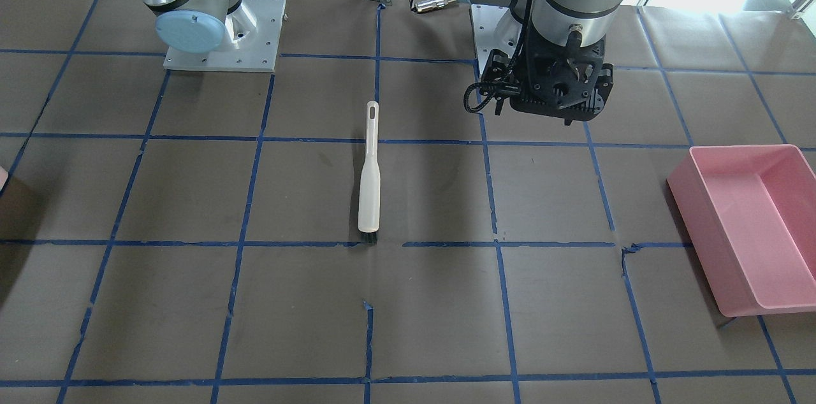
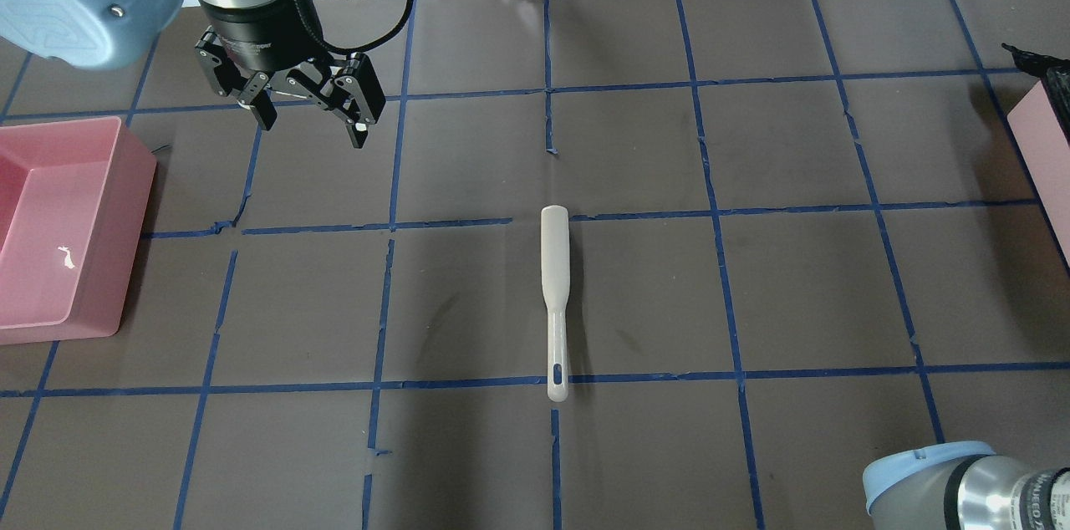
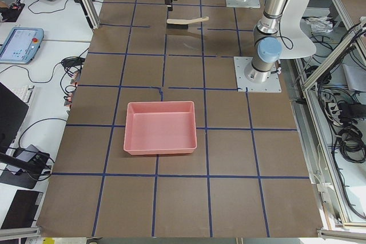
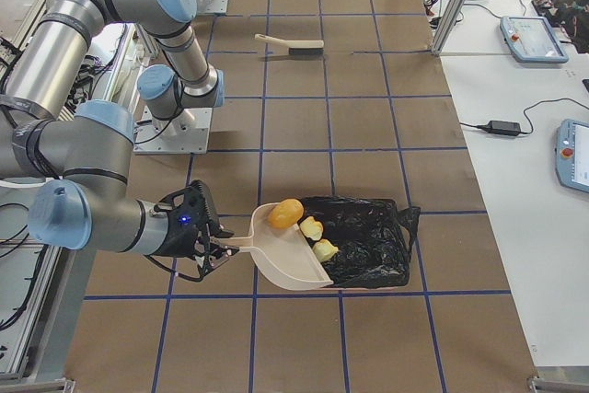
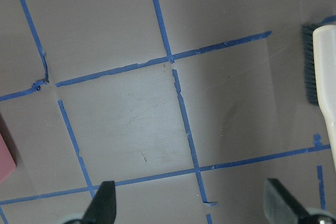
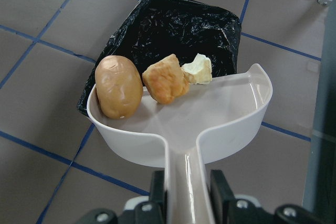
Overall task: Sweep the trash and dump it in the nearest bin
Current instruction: 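Tilt the dustpan with the right gripper to dump potato and bread into the bag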
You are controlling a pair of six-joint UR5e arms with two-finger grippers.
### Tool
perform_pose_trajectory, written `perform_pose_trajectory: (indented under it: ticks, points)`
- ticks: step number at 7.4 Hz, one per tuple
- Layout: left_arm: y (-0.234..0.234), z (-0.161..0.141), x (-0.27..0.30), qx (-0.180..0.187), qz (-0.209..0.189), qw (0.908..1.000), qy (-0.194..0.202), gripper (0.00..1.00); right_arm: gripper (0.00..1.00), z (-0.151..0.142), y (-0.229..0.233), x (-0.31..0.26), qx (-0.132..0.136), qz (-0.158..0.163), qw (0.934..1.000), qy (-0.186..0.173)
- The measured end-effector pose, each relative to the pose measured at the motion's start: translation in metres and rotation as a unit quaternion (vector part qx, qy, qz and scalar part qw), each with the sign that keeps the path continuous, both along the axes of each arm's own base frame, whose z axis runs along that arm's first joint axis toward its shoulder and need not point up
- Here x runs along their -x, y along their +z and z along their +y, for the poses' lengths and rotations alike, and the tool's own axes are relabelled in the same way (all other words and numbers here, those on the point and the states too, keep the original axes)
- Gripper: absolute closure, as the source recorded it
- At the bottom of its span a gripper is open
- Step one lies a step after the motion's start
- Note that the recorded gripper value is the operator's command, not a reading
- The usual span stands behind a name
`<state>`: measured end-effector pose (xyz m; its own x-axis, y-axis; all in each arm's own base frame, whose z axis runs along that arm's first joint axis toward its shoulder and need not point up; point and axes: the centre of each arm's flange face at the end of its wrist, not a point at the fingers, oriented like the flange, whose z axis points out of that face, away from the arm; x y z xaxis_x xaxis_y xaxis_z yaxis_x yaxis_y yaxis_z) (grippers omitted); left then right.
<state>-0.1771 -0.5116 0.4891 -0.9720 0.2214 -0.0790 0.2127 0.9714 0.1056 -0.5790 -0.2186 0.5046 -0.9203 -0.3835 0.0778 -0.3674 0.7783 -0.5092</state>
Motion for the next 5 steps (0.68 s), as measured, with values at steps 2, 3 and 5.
perform_pose_trajectory:
  ticks: [2,3,5]
  points:
    - [0.000,0.000,0.000,0.000,0.000,1.0000,0.000,0.00,1.00,0.001,0.003,0.005,-0.018,0.027,0.9995,0.000]
    - [0.000,0.000,0.000,0.000,0.001,1.0000,0.000,0.00,1.00,-0.002,0.005,0.006,-0.025,0.042,0.9988,0.000]
    - [0.000,0.000,0.000,0.000,0.001,1.0000,0.000,0.00,1.00,-0.019,0.017,0.005,-0.030,0.071,0.9970,0.006]
